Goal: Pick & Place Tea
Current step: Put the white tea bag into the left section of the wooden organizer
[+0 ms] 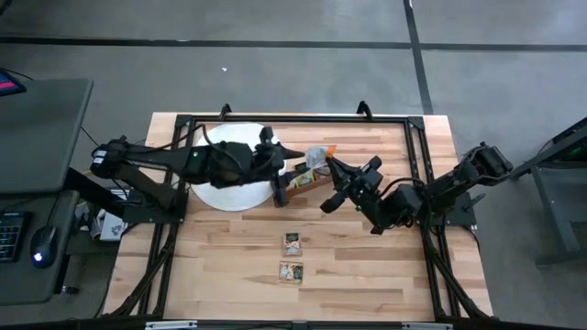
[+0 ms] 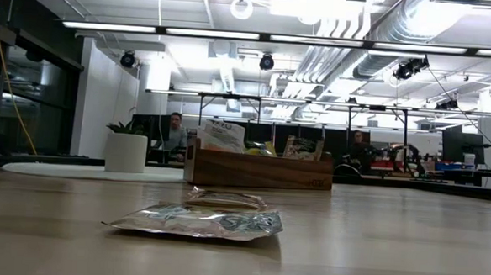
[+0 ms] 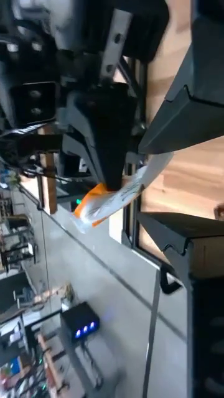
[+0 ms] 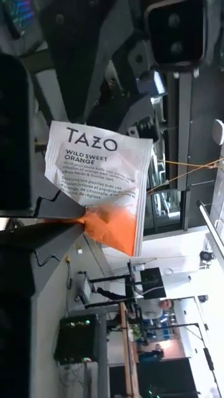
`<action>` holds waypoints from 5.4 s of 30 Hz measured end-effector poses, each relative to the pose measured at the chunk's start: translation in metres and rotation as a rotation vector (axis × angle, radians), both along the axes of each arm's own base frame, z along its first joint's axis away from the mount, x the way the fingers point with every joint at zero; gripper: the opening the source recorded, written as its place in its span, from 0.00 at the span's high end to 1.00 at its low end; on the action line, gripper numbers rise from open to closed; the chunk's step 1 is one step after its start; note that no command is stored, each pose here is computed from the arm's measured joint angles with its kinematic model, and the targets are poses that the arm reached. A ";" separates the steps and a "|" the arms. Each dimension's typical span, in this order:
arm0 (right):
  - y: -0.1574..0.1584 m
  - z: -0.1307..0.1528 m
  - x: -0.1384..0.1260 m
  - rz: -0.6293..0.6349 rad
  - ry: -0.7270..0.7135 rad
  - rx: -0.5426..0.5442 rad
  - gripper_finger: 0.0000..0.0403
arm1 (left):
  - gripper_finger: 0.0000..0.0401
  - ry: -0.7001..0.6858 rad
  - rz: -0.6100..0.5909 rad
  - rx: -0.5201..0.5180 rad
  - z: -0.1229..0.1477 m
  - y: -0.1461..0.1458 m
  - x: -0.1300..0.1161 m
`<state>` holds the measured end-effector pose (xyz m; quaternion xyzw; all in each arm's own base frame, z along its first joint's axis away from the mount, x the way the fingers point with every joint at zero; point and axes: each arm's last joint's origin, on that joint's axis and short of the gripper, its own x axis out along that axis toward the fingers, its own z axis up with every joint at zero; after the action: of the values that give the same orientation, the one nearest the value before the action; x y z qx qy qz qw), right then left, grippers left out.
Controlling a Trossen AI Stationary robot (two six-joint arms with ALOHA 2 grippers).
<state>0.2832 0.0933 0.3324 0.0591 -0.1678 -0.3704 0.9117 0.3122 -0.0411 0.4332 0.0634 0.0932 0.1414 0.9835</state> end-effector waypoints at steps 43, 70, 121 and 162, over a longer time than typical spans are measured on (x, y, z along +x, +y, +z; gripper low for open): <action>0.004 0.003 0.002 0.134 -0.008 -0.125 0.78 | 1.00 0.070 0.007 -0.052 -0.008 0.007 -0.001; -0.001 0.064 -0.091 -0.110 0.240 -0.011 0.46 | 1.00 0.697 -0.324 -0.238 -0.051 0.072 -0.019; 0.006 0.057 -0.094 -0.179 0.440 -0.047 0.49 | 1.00 1.193 -0.046 -0.298 -0.185 0.106 0.058; 0.006 0.056 -0.093 -0.180 0.462 -0.073 0.49 | 1.00 1.247 0.013 -0.215 -0.189 0.082 0.072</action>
<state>0.1900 0.0996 0.3889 -0.0752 0.0275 -0.4477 0.8906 0.3839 0.0410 0.2440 0.0341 0.6627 0.0738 0.7444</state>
